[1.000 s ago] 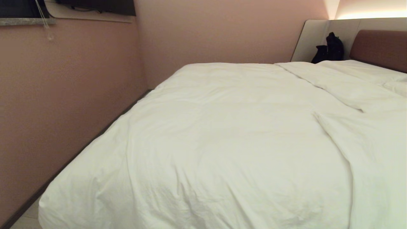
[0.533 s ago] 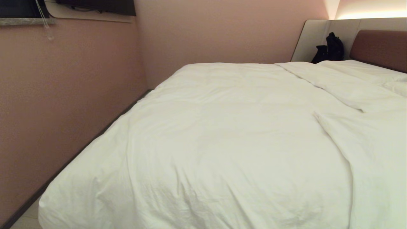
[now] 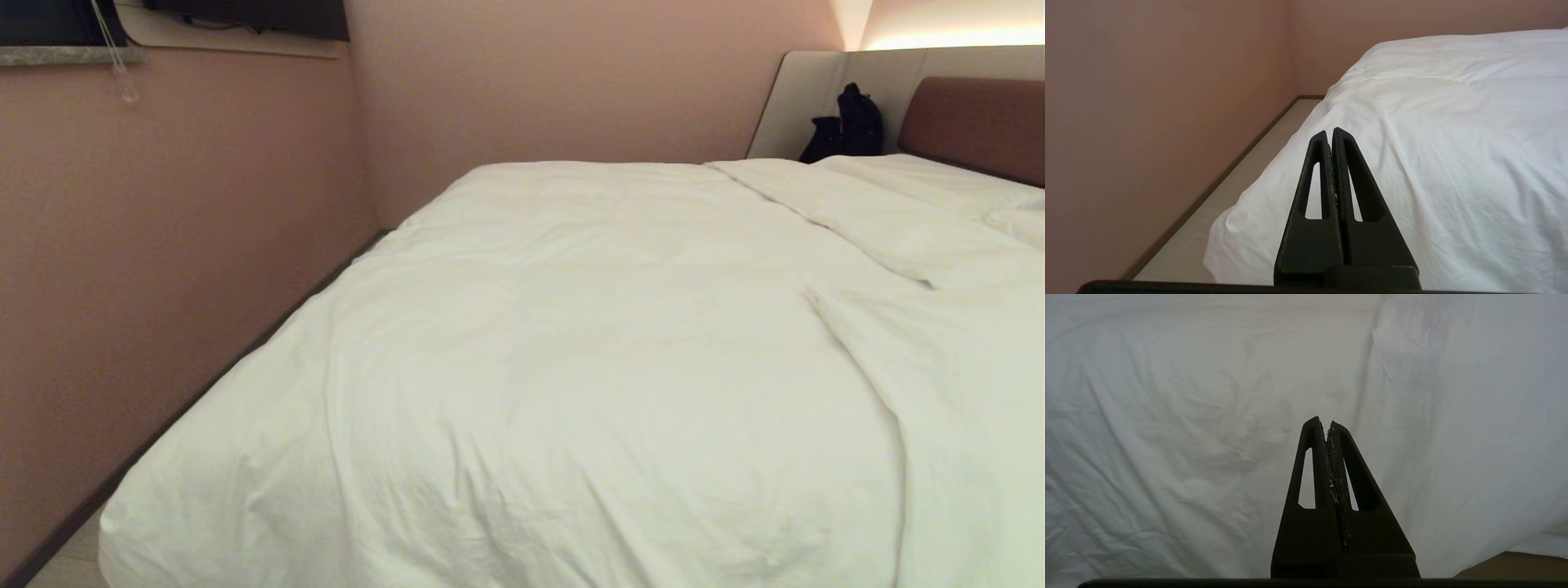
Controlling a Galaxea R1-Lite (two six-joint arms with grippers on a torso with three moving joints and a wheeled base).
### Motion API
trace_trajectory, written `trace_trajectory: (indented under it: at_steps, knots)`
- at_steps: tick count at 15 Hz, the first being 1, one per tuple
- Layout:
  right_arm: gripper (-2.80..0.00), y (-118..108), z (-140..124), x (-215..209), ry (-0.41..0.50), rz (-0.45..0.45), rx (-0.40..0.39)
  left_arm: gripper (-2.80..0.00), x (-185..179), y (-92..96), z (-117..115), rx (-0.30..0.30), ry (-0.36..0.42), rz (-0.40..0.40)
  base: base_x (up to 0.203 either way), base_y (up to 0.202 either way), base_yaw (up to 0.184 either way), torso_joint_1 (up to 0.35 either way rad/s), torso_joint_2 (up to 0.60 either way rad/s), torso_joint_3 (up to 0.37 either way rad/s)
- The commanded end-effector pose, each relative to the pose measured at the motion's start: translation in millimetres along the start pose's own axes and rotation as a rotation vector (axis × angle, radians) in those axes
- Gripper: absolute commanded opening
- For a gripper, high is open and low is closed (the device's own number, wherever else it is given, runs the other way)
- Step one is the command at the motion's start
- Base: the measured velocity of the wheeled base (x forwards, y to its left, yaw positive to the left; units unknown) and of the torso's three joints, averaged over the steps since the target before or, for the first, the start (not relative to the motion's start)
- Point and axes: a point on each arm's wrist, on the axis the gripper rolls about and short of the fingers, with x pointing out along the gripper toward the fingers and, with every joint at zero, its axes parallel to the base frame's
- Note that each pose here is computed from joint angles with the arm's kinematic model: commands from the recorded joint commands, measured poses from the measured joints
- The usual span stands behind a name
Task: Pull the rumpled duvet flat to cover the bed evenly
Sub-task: Hold the folded corner of the quilt
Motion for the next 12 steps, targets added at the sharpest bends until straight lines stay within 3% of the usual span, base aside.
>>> trace_trajectory:
  at_steps: [1,4,6,12]
  knots:
    - [-2.8,0.0,0.0,0.1,0.001,0.001,0.0,-2.8,-3.0,0.1,-2.3,-0.008,-0.02,0.0,0.0,0.0,0.0,0.0,0.0,0.0]
    - [-2.8,0.0,0.0,0.1,0.001,0.001,0.0,-2.8,-0.9,-2.7,-11.5,-0.013,-0.005,-0.067,0.0,0.0,0.0,0.0,0.0,0.0]
    - [-2.8,0.0,0.0,0.1,0.001,0.001,0.0,-2.8,0.0,-3.6,-13.5,-0.072,-0.016,-0.092,0.0,0.0,0.0,0.0,0.0,0.0]
    - [-2.8,0.0,0.0,0.1,0.001,0.001,0.0,-2.8,3.7,-6.0,-27.8,-0.081,-0.056,-0.104,0.0,0.0,0.0,0.0,0.0,0.0]
